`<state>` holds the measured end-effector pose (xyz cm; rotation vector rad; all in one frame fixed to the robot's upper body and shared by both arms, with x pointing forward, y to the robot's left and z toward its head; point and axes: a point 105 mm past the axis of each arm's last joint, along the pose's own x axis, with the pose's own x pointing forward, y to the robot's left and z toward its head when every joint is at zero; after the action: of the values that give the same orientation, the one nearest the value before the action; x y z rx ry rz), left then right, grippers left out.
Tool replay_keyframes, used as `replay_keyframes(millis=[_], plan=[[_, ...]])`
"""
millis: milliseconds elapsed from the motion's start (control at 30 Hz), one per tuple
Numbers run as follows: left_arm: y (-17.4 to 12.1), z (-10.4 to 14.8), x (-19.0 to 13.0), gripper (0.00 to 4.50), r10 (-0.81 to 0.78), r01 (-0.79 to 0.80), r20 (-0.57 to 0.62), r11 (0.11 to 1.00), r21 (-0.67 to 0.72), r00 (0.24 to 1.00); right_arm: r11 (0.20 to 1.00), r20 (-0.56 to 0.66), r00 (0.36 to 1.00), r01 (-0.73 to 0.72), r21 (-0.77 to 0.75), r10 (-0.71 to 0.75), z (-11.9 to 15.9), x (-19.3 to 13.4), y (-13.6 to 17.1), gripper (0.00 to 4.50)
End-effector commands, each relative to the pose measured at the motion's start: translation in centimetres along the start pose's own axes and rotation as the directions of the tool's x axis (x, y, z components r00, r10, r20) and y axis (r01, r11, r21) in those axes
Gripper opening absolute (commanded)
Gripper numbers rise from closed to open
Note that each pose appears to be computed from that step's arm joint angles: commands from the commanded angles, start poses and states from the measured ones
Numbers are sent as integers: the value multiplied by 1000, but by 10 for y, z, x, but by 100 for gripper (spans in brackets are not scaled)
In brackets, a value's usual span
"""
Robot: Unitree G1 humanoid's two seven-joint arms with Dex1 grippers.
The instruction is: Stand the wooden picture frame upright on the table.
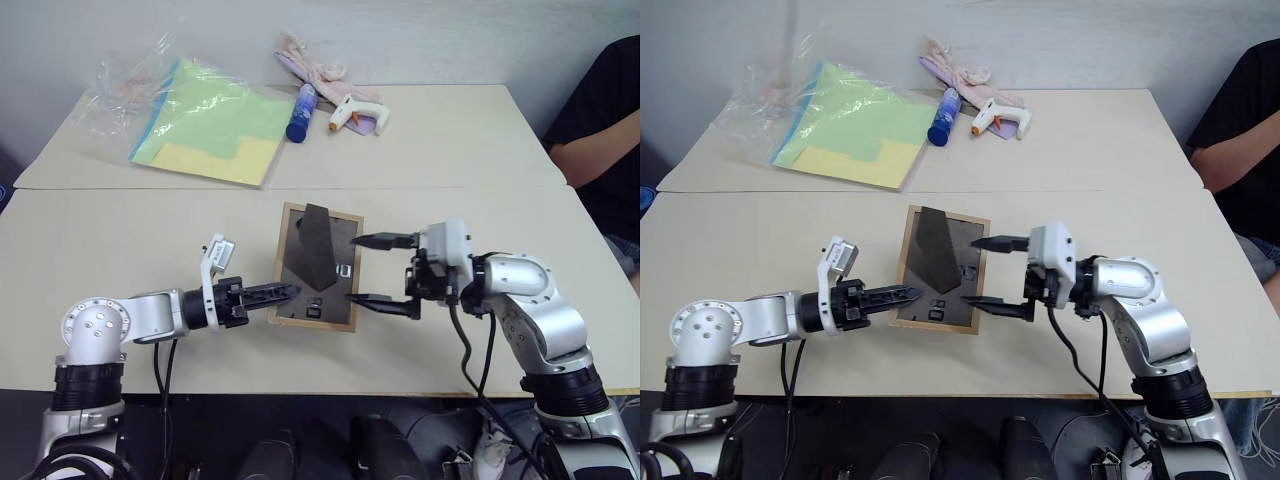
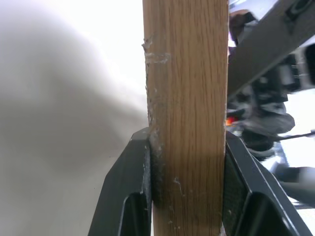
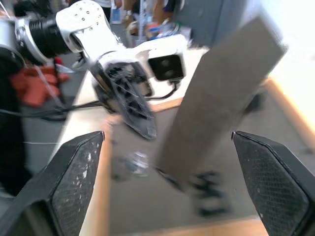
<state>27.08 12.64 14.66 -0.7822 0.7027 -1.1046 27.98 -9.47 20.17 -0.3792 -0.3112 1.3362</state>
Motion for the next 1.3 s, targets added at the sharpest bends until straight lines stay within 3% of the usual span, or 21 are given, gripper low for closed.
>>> replay_keyframes(millis=[33, 267, 467, 567, 733, 800, 867, 1000, 1067, 1133, 1233, 1300], plan=[[-14, 4, -9, 127, -98, 94, -31, 989, -118, 995, 945, -43, 999, -7, -326, -8, 7, -23, -7, 425], [-22, 9, -5, 127, -159, 142, -58, 964, -223, 986, 743, -92, 996, -52, -668, -13, -15, -8, -6, 425], [-27, 10, 0, 127, -195, 171, -88, 958, -230, 977, 638, -41, 999, -9, -770, -35, -28, 22, -6, 425], [-28, 11, 0, 127, -203, 178, -92, 957, -227, 975, 617, 9, 998, 49, -786, -68, -29, 28, -7, 365], [-32, 15, -5, 127, -217, 195, -79, 956, -220, 973, 601, 29, 987, 118, -790, -155, -34, 22, -19, 205], [-34, 16, -5, 127, -219, 199, -75, 958, -206, 973, 593, 37, 984, 135, -794, -174, -34, 19, -22, 194], [-40, 20, -6, 199, -211, 202, -46, 969, -144, 976, 582, 67, 981, 164, -797, -184, -30, 19, -24, 190], [-54, 39, -16, 324, -186, 185, 130, 983, 22, 974, 585, 117, 973, 213, -782, -197, -21, 19, -28, 135], [-56, 51, -41, 388, -129, 107, 264, 990, 97, 956, 643, 139, 969, 239, -727, -203, -19, 17, -28, 128], [-55, 51, -58, 389, -75, 25, 307, 986, 165, 949, 699, 152, 964, 263, -665, -218, -18, 14, -29, 128], [-45, 40, -76, 389, 50, -141, 274, 935, 326, 960, 840, 171, 949, 315, -442, -266, -18, 7, -33, 128], [-40, 40, -83, 389, 80, -227, 284, 817, 531, 955, 944, 170, 939, 318, -86, -300, -25, 1, -35, 128]])
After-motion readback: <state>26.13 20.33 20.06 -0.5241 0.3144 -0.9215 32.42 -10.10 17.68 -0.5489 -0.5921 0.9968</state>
